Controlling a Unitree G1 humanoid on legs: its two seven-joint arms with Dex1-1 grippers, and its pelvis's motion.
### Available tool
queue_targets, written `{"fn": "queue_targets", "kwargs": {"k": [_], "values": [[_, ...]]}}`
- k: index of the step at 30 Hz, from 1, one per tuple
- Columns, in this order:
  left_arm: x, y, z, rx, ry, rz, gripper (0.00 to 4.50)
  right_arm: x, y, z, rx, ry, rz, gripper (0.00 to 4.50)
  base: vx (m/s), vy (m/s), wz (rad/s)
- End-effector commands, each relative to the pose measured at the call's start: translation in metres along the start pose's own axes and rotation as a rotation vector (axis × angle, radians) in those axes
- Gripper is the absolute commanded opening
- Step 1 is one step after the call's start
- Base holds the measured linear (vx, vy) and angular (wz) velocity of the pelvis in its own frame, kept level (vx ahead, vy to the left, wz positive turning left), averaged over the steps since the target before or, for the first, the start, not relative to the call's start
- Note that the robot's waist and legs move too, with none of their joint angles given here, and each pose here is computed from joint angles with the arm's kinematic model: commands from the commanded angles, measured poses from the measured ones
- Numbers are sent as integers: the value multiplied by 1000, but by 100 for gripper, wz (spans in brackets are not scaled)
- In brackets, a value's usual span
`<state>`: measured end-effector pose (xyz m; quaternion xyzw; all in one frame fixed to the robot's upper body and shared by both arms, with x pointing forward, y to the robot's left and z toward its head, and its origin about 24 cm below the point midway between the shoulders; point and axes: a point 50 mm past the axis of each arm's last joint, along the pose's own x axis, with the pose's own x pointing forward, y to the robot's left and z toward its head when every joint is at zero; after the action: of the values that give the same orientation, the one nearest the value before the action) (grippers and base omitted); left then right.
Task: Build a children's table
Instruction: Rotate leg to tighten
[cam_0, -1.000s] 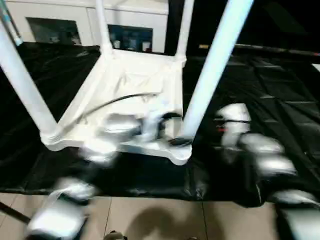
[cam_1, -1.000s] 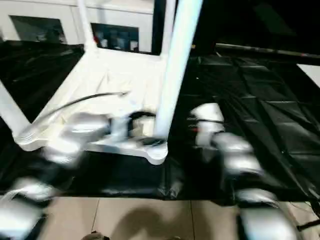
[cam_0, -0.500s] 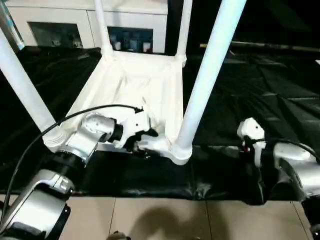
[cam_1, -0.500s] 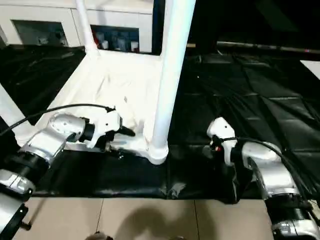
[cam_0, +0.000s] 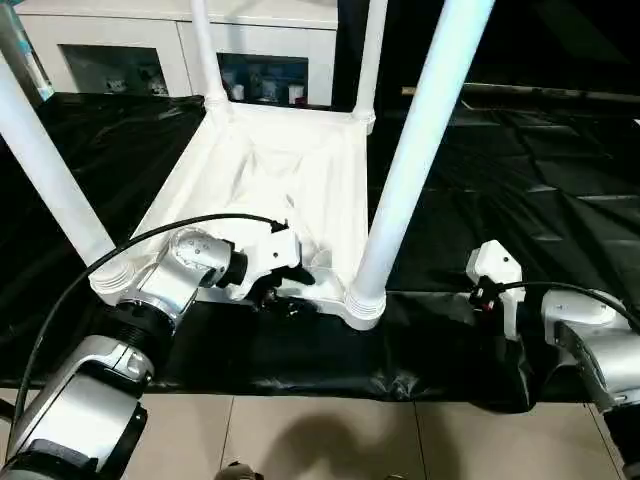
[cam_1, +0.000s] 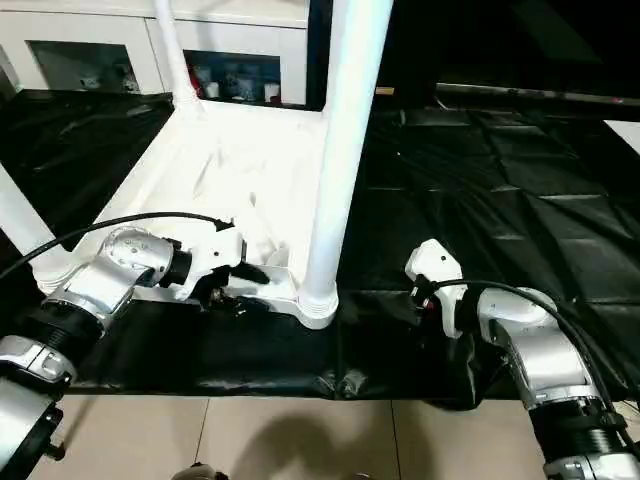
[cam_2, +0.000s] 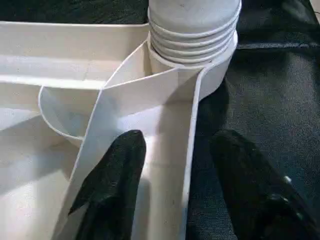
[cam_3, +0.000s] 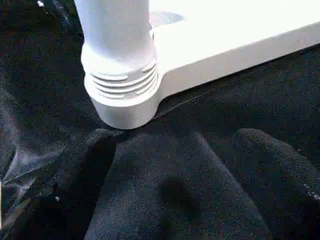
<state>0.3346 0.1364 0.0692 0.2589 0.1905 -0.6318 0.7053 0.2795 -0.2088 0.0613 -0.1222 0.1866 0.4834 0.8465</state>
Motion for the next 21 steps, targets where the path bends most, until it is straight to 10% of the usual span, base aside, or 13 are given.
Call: {"fn": "queue_targets", "kwargs": {"k": [1,21], "values": [[-1,3,7,34,10,-11,210,-1,0,4,-13,3,-2,424,0,0,0],[-7,-2,-6,-68,42,-71,52,2,1,6,-15,2,2,424,0,0,0]]}}
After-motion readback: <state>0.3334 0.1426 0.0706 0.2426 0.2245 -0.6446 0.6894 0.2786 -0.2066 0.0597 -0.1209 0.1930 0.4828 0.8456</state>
